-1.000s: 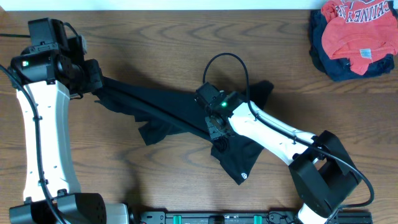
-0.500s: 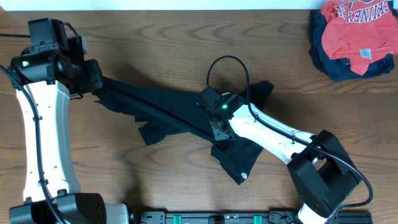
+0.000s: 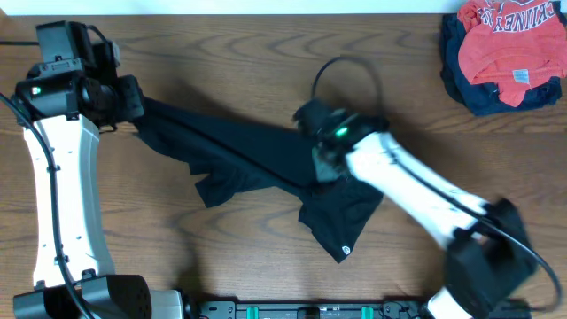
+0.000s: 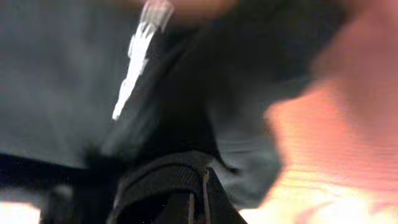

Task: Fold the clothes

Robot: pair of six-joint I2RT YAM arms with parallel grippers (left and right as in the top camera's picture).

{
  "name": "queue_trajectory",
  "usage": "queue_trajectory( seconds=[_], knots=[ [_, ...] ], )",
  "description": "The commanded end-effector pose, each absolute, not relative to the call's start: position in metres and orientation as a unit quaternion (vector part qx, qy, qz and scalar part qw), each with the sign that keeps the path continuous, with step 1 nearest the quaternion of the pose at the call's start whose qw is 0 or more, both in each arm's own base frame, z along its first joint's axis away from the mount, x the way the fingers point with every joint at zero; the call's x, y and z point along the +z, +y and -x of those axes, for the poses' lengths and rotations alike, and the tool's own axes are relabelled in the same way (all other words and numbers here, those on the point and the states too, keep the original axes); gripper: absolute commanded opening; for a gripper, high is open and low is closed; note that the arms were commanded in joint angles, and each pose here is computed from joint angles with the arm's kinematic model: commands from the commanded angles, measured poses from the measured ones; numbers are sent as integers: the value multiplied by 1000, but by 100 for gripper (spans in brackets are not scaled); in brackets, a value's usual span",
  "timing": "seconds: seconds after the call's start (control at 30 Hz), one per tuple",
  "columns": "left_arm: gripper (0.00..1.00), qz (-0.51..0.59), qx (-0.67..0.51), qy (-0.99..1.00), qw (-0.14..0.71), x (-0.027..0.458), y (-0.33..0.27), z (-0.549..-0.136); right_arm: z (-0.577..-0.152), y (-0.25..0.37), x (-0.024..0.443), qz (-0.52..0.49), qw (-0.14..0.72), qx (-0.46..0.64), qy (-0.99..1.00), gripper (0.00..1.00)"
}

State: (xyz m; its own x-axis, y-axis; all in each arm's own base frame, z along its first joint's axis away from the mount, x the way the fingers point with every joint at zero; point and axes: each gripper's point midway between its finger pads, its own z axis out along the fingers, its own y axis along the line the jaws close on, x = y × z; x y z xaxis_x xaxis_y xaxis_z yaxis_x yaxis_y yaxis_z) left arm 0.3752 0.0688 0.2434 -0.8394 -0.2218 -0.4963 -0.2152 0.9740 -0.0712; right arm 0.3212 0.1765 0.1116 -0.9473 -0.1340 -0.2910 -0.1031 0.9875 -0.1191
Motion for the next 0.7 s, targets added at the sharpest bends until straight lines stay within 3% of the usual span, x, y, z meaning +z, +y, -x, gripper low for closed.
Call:
queue_trajectory(
  seconds=[0.0, 0.3, 0.67],
  knots=[
    [6, 119, 6, 946, 300, 272, 76, -384, -354, 138, 207, 22, 261, -34, 965, 1],
    [6, 103, 21, 898, 428, 370, 72, -363, -361, 59, 374, -50, 436, 33, 898, 1],
    [6, 72, 14, 802, 593, 485, 39, -258, -283, 1, 497, -80, 559, -9, 825, 1]
  ],
)
